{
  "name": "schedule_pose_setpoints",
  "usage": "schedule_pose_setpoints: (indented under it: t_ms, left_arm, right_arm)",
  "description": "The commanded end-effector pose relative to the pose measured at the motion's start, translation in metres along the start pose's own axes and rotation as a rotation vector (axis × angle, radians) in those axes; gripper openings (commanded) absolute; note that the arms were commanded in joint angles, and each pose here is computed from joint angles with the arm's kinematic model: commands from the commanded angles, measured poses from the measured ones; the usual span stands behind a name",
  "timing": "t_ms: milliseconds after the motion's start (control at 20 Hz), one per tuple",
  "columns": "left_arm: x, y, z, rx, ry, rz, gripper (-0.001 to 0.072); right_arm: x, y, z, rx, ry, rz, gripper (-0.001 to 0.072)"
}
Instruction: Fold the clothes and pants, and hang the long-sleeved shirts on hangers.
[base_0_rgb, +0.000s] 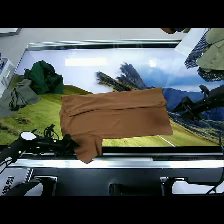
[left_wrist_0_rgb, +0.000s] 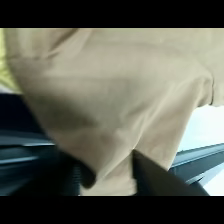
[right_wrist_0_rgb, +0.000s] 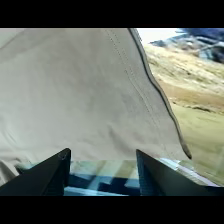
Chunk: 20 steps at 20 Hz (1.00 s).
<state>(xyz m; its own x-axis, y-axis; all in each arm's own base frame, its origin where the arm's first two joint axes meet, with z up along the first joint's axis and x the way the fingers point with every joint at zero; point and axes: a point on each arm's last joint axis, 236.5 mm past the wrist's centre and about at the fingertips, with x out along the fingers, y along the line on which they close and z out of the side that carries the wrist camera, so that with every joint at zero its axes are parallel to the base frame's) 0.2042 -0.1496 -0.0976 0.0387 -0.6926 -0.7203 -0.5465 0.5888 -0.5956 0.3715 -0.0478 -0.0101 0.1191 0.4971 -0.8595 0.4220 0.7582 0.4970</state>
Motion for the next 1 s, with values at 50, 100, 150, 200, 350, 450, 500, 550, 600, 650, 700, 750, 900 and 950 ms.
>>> schedule_pose_setpoints:
  t_ms: [50, 100, 150, 200, 350, 450, 500, 550, 600, 650, 700, 750, 900, 950]
  left_arm:
    - [0.01, -0.009, 0.002, 0.001, -0.007, -0.032, 0.002]
    - [0.009, -0.008, 0.003, -0.001, -0.008, -0.032, 0.0019]
    - [0.009, -0.008, 0.002, -0.001, -0.006, -0.033, 0.0019]
    - [0.009, -0.009, 0.001, 0.0, 0.0, -0.033, 0.002]
    - [0.009, -0.009, -0.005, 0.011, 0.026, -0.035, 0.0019]
    - [0.009, -0.009, -0.008, 0.011, 0.038, -0.035, 0.0019]
    - [0.009, -0.009, -0.009, 0.011, 0.043, -0.036, 0.002]
    - [0.009, -0.009, -0.01, 0.011, 0.046, -0.036, 0.002]
    - [0.009, -0.009, -0.011, 0.011, 0.05, -0.036, 0.002]
    - [0.009, -0.01, -0.011, 0.012, 0.051, -0.037, 0.0019]
    - [0.009, -0.01, -0.011, 0.012, 0.051, -0.037, 0.002]
    - [0.009, -0.01, -0.011, 0.02, 0.051, -0.037, 0.002]
    - [0.009, -0.01, -0.011, 0.02, 0.051, -0.037, 0.002]
    - [0.009, -0.01, -0.011, 0.019, 0.051, -0.037, 0.002]
  right_arm:
    - [0.0, -0.003, 0.002, 0.016, -0.009, -0.014, 0.0477]
    - [-0.001, -0.013, 0.0, 0.008, -0.002, -0.052, 0.0477]
    - [-0.002, -0.025, -0.001, 0.008, 0.003, -0.102, 0.048]
    - [-0.002, -0.038, -0.003, 0.006, 0.013, -0.155, 0.0482]
    - [0.015, -0.056, -0.017, 0.032, 0.114, -0.184, 0.0498]
    - [0.032, -0.065, -0.029, 0.058, 0.186, -0.177, 0.0504]
    - [0.04, -0.069, -0.035, 0.064, 0.213, -0.177, 0.0504]
    - [0.046, -0.073, -0.04, 0.067, 0.236, -0.177, 0.0504]
    - [0.051, -0.077, -0.045, 0.073, 0.253, -0.177, 0.0504]
    - [0.056, -0.079, -0.049, 0.077, 0.267, -0.177, 0.0502]
    - [0.06, -0.081, -0.052, 0.082, 0.276, -0.175, 0.0502]
    - [0.063, -0.082, -0.056, 0.088, 0.284, -0.17, 0.0501]
    - [0.074, -0.068, -0.06, 0.076, 0.289, -0.089, 0.048]
    - [0.076, -0.066, -0.057, 0.076, 0.275, -0.075, 0.0479]
